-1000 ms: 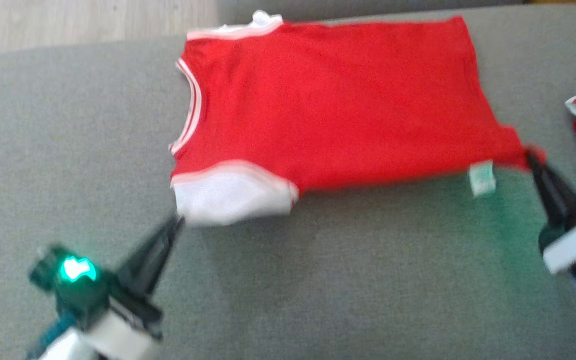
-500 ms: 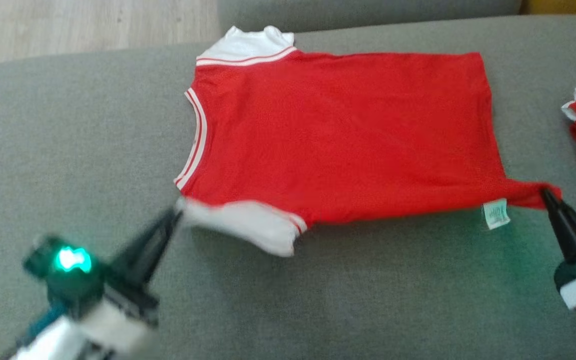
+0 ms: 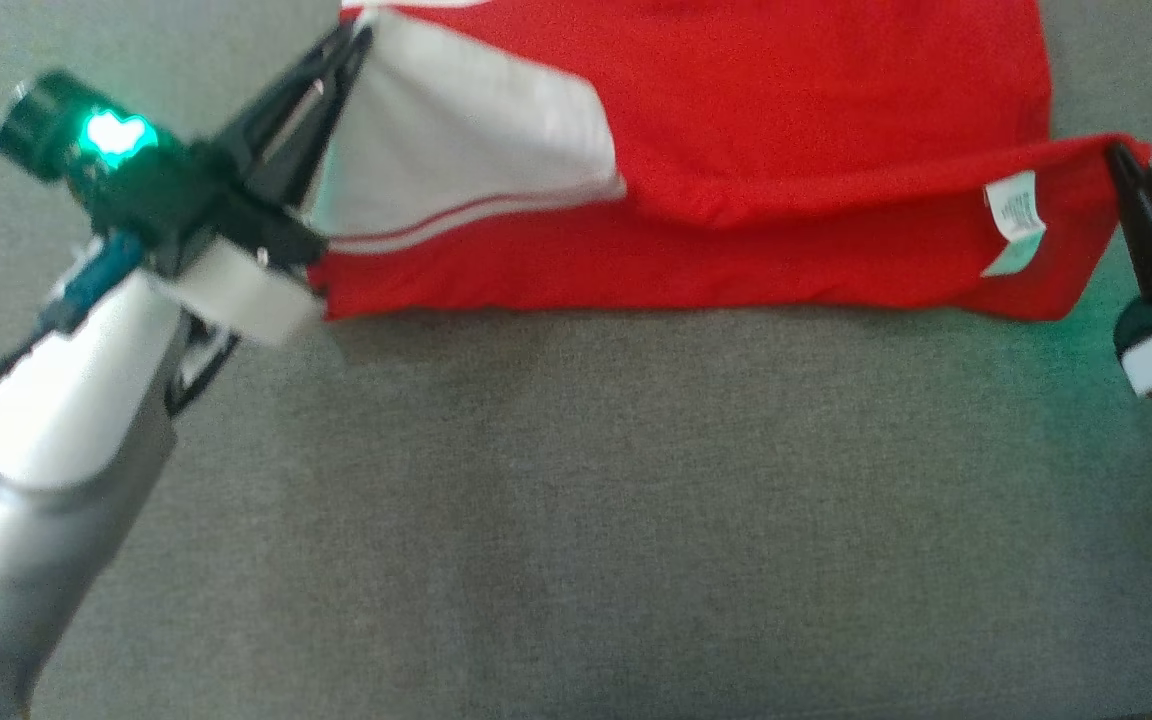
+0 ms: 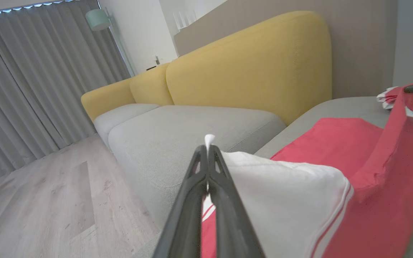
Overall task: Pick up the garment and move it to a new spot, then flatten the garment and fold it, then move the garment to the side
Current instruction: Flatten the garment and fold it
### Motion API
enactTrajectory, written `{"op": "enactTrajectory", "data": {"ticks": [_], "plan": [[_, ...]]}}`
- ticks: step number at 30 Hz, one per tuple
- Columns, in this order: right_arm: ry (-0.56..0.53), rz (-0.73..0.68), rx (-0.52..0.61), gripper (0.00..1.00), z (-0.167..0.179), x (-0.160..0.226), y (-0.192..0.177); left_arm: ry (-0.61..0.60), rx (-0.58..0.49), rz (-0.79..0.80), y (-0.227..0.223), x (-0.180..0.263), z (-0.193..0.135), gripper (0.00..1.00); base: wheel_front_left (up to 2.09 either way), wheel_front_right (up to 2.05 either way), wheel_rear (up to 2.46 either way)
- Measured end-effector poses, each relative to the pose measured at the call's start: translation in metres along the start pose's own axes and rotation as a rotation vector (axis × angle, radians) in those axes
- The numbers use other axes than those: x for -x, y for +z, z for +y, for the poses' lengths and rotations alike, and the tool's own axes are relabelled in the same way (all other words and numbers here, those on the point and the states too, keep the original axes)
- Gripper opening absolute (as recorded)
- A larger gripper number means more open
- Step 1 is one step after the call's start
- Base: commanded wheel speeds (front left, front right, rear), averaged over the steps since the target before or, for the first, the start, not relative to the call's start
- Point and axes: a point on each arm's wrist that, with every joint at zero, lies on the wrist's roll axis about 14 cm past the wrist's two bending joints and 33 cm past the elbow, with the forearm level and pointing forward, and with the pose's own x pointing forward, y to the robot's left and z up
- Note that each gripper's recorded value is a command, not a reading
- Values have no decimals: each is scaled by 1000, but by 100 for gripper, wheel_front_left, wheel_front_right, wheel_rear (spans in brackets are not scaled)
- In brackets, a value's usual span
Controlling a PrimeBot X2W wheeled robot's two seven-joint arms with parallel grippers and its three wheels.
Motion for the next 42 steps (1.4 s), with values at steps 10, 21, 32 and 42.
{"op": "enactTrajectory", "data": {"ticks": [10, 21, 32, 42], "plan": [[-60, 152, -18, 100, -16, -13, -45, -14, 62, 91, -41, -20, -7, 100, 0, 0, 0], [-94, 46, 41, 100, -25, 25, -29, 177, 353, 243, -95, 57, -46, 100, 0, 0, 0], [-102, 30, 33, 100, -21, 40, -31, 244, 435, 453, -144, 88, -62, 100, 0, 0, 0], [-101, 82, 16, 100, -13, 40, -43, 215, 456, 516, -146, 95, -72, 0, 0, 0, 0]]}}
